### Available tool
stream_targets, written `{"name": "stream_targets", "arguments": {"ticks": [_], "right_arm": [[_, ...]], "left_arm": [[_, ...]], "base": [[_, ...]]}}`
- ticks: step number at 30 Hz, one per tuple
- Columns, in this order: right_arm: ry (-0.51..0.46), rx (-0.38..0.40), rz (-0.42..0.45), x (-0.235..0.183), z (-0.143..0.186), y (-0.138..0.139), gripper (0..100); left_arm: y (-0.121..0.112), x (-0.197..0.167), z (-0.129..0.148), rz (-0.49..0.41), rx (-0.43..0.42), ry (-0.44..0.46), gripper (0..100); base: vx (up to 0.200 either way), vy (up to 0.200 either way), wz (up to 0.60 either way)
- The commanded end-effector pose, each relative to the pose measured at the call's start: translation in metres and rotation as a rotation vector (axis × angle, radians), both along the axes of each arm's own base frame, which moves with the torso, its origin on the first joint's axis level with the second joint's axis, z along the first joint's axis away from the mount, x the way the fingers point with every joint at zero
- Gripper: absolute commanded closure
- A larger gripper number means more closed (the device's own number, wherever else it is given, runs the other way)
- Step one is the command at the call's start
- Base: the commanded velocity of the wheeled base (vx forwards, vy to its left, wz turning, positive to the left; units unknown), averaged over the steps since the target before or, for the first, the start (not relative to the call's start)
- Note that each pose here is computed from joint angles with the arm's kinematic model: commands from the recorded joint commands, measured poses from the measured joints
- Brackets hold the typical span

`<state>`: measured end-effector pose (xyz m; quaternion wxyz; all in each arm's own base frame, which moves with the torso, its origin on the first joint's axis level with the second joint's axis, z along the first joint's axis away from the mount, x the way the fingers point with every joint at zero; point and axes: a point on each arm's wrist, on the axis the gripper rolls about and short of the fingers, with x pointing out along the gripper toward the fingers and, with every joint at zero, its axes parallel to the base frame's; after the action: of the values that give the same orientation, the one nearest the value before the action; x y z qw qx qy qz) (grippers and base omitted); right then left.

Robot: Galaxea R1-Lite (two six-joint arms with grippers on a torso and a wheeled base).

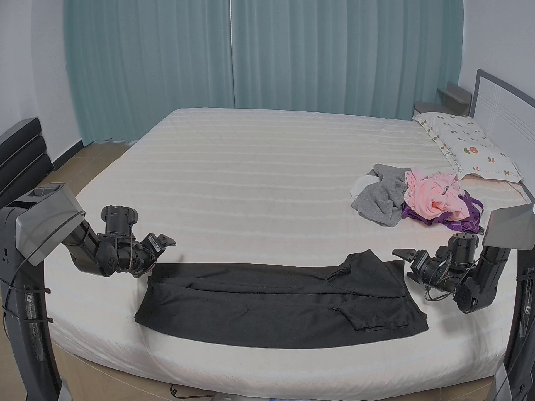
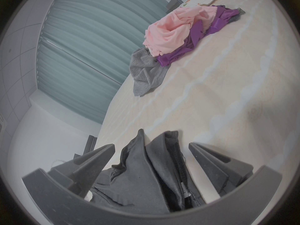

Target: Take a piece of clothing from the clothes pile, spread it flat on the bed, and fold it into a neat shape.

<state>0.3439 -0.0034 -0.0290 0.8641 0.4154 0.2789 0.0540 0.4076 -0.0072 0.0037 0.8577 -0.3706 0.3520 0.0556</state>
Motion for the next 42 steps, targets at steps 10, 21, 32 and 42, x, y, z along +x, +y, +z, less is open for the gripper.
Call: {"name": "stream_targets", "arguments": {"ticks": [10, 21, 32, 42], "right_arm": [[0.014, -0.001, -0.025, -0.003, -0.003, -0.007, 0], [0.021, -0.005, -0.033, -0.002, -0.006, -0.007, 0], [0.003, -0.004, -0.036, 0.007, -0.006, -0.007, 0], [-0.005, -0.016, -0.042, 0.017, -0.014, -0.004, 0]], "left_arm": [[0.001, -0.002, -0.009, 0.012, 0.011, 0.027, 100], [0.006, -0.002, -0.006, 0.112, 0.026, 0.024, 100], [0.015, 0.002, -0.006, 0.142, 0.022, -0.032, 100], [0.016, 0.003, -0.006, 0.148, 0.018, -0.033, 100]], "base": [[0.0, 0.0, 0.0], [0.0, 0.0, 0.0], [0.0, 0.0, 0.0], [0.0, 0.0, 0.0]]}}
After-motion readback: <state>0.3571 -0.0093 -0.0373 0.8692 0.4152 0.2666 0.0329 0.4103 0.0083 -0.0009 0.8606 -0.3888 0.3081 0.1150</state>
